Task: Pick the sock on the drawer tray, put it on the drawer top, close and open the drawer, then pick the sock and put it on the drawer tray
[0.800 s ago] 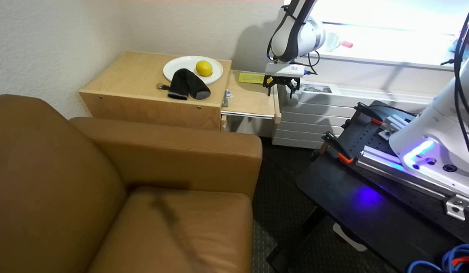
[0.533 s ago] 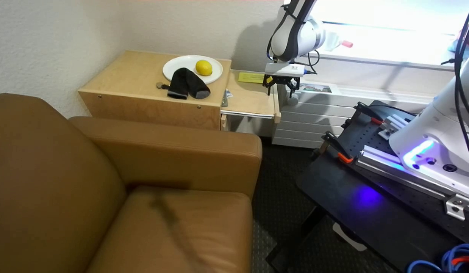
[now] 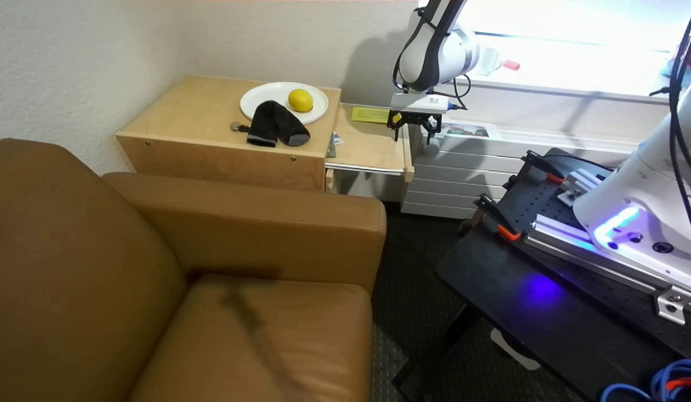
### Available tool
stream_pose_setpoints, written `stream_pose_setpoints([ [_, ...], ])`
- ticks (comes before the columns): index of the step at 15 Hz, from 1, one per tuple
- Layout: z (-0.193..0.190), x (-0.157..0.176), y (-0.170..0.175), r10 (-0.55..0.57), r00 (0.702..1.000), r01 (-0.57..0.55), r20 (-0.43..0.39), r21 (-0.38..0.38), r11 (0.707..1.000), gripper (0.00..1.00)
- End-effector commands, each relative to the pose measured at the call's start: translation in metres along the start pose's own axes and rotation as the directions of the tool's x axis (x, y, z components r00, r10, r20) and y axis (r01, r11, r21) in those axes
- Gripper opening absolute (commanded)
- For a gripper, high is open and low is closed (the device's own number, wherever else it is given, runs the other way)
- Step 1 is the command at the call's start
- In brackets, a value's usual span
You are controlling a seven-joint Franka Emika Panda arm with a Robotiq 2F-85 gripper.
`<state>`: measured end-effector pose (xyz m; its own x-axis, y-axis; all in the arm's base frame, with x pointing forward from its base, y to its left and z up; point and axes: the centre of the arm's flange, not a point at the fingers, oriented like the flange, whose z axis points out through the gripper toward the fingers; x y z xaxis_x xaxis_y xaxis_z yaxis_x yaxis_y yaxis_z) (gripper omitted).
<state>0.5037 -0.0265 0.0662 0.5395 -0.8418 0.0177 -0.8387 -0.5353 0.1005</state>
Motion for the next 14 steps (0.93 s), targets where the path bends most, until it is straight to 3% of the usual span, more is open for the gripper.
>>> stream_pose_setpoints([
  [1,-0.014,-0.008,-0.004,-0.018,1.000,0.019,-0.009,0.042,0.999,1.00],
  [4,-0.040,-0.036,-0.013,-0.071,0.995,0.079,-0.069,0.134,0.988,1.00],
  [6,-0.037,-0.046,-0.027,-0.094,0.990,0.111,-0.107,0.171,0.979,1.00],
  [10,-0.012,-0.054,-0.012,-0.100,0.993,0.106,-0.057,0.111,0.988,1.00],
  [11,-0.022,-0.059,-0.004,-0.126,0.991,0.130,-0.038,0.146,0.981,1.00],
  [12,-0.045,-0.065,0.002,-0.149,0.986,0.159,-0.075,0.164,0.973,1.00],
  [14,-0.073,-0.070,0.010,-0.164,0.983,0.176,-0.085,0.167,0.970,1.00],
])
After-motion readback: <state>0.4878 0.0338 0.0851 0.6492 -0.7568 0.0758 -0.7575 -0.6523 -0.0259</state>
